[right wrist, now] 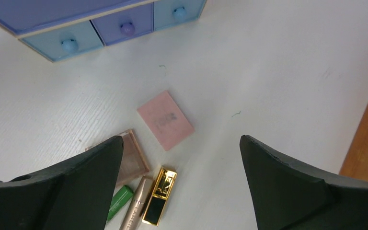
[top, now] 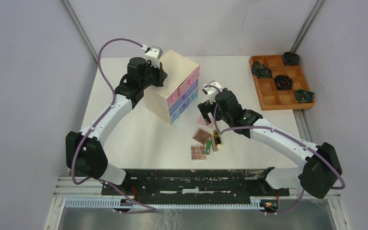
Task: Organize the makeup
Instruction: Open the drawer in the storage box.
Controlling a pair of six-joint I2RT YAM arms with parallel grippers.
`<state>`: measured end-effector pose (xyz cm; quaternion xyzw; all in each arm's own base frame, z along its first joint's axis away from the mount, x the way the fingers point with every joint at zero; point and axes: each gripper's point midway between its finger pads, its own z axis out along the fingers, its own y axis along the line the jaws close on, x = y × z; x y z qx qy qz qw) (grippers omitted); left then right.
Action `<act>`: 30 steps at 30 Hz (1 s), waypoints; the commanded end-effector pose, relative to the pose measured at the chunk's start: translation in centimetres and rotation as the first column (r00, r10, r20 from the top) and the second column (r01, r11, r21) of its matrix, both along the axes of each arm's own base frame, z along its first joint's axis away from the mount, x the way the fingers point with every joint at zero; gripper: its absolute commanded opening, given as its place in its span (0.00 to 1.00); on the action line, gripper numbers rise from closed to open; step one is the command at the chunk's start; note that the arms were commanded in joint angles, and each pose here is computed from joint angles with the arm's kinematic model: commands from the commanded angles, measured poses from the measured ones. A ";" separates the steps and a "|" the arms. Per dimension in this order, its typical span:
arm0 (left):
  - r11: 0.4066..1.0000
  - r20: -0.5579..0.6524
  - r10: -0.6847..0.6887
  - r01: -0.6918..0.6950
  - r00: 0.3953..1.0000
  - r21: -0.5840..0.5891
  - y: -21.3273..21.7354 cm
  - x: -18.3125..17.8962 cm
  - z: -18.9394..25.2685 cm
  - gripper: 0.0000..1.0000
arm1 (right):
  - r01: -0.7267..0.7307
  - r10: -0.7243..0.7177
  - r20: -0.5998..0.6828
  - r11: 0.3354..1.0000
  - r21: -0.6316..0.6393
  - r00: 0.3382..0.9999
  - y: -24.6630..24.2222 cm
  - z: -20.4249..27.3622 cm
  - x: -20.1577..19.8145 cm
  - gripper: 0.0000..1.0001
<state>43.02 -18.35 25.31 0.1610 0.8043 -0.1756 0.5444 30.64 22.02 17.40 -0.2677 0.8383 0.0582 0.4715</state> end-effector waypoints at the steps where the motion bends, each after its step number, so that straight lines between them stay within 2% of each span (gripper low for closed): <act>1: 0.990 -0.271 0.044 -0.006 0.962 0.141 1.9 -2.7 -8.8 0.03 | -0.047 0.028 0.122 0.987 0.152 0.992 2.3 2.9 2.5 0.97; 16: 0.984 -0.295 0.064 -0.011 0.953 0.178 2.2 -2.5 -10.1 0.03 | -0.172 0.149 0.125 0.965 0.200 0.981 8.8 0.4 9.5 0.71; 30: 0.983 -0.303 0.072 -0.016 0.950 0.183 2.4 -2.6 -10.5 0.03 | -0.218 0.195 0.107 0.933 0.286 0.975 11.6 0.0 10.4 0.59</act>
